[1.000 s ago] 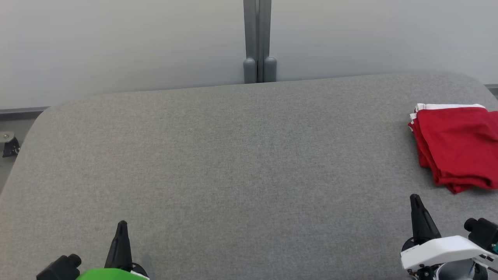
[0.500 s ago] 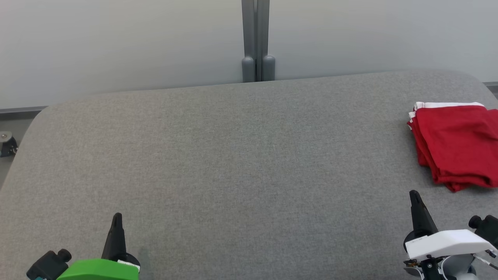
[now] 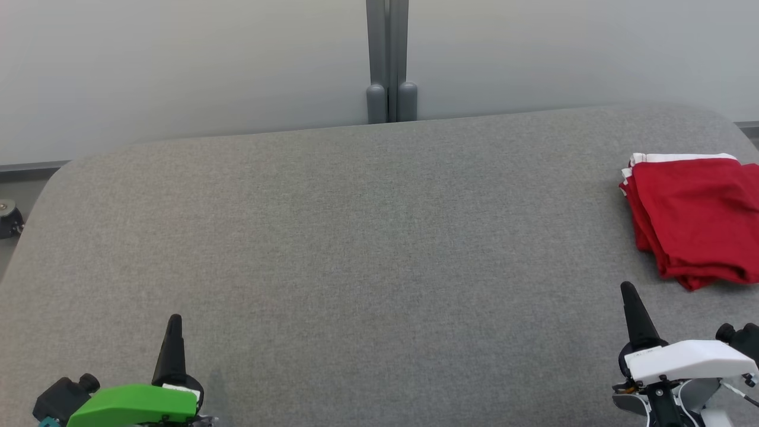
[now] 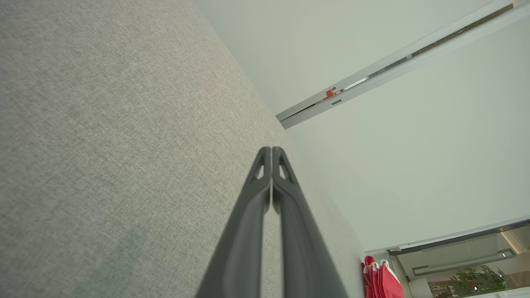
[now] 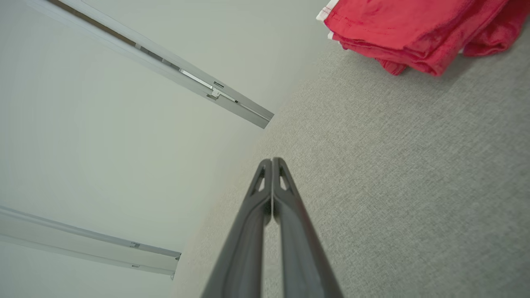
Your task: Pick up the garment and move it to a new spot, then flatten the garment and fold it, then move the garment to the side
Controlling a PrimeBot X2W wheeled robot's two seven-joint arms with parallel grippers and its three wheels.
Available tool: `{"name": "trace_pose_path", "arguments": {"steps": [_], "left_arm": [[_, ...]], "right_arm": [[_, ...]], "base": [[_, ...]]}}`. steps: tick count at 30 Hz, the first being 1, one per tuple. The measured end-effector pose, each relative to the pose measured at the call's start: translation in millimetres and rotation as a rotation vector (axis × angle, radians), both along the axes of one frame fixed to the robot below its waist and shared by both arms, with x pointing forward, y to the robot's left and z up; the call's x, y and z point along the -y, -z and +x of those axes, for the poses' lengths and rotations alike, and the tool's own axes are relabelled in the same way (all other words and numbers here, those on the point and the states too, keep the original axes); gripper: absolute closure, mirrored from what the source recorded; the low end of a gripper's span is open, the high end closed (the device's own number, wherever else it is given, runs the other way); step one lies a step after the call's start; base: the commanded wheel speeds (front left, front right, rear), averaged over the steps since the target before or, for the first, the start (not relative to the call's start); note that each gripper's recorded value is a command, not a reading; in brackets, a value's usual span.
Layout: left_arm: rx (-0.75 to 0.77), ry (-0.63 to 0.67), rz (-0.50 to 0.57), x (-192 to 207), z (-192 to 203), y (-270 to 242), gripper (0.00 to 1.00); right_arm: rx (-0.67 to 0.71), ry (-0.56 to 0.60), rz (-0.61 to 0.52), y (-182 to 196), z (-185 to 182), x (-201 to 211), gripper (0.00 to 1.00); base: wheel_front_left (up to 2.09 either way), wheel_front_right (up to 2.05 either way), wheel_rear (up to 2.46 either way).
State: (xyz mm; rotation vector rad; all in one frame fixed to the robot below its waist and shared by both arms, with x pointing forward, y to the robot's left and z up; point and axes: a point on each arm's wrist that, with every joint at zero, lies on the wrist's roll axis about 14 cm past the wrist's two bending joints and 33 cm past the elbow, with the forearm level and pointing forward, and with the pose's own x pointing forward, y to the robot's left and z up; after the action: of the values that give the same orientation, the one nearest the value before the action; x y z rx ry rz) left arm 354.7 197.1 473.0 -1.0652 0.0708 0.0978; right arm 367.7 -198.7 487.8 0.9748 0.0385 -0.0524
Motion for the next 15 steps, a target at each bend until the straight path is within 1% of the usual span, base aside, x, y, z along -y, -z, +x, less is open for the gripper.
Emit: {"name": "trace_pose_path", "arguments": {"steps": [15], "left_arm": [[0.021, -0.004, -0.139, -1.5, 8.8, -7.1, 1.0]], "right_arm": [[0.003, 0.005, 0.161, -2.1, 4.8, 0.6, 1.0]], "base": [[0.0, 0.0, 0.0]]}}
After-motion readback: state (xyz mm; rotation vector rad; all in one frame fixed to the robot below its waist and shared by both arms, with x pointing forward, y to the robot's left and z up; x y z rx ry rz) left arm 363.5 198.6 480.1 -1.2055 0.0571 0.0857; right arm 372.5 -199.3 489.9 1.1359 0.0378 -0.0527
